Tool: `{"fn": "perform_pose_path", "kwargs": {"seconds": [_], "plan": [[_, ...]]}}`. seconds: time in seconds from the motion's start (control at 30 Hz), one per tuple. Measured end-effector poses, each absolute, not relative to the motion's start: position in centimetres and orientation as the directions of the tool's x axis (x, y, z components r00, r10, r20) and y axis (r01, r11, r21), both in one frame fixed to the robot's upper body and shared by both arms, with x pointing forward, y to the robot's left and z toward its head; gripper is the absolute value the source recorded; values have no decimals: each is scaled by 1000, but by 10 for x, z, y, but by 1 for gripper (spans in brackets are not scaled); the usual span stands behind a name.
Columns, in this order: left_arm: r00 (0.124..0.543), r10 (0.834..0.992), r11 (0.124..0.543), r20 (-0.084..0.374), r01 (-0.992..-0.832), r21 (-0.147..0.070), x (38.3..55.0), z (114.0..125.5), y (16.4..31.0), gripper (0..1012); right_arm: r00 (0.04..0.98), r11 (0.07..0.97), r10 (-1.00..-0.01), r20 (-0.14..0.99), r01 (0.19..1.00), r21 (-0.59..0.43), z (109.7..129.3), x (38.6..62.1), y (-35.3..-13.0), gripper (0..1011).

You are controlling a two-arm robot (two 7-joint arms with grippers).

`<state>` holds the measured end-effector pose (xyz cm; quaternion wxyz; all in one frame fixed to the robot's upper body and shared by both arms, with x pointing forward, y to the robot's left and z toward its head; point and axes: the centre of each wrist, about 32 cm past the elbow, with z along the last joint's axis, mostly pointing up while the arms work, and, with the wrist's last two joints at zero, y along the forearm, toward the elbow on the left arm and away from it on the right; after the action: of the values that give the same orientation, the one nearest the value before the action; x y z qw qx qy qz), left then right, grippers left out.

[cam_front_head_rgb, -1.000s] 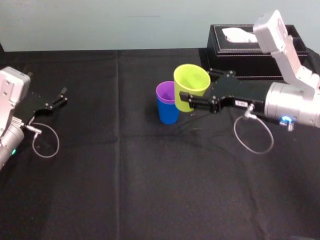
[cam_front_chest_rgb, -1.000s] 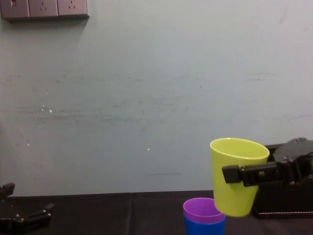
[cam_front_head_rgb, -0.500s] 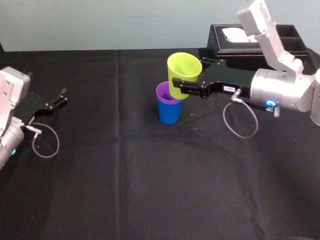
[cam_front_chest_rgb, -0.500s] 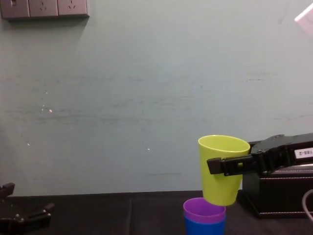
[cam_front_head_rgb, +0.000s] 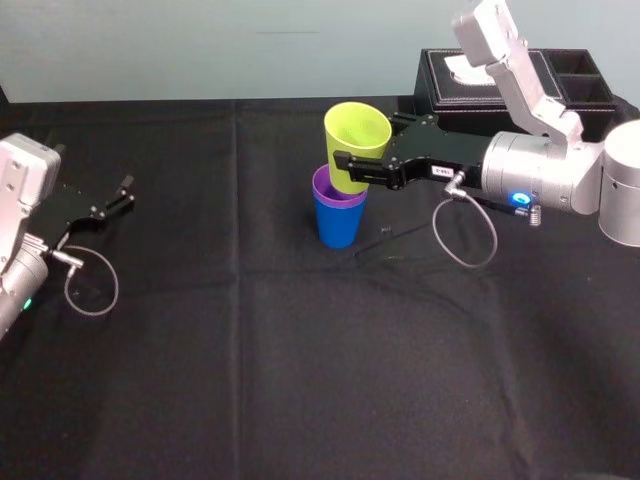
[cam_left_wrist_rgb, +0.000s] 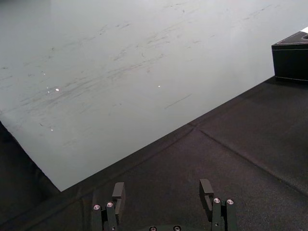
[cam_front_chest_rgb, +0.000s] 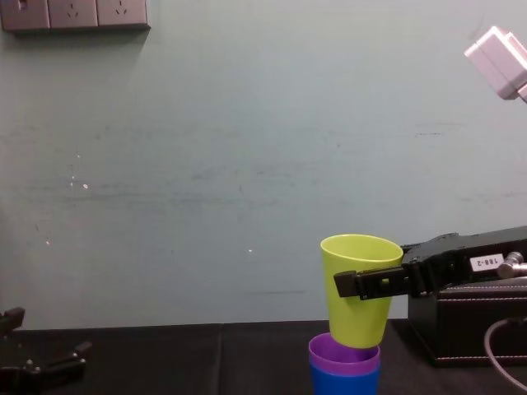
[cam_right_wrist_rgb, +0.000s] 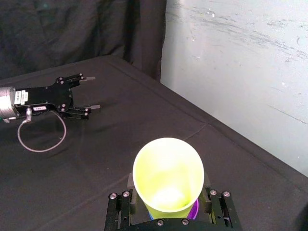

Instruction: Stack the three plastic cups sequentially using one hand.

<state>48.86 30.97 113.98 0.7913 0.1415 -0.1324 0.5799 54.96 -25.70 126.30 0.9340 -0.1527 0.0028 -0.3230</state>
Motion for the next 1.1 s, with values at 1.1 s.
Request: {"fn": "perform_pose_path", "kwargs": {"seconds": [1.1], "plan": [[292, 880, 287, 374, -955, 70, 489, 1140, 310, 1010, 787, 738, -611, 80, 604, -303, 1253, 561, -246, 738]]}}
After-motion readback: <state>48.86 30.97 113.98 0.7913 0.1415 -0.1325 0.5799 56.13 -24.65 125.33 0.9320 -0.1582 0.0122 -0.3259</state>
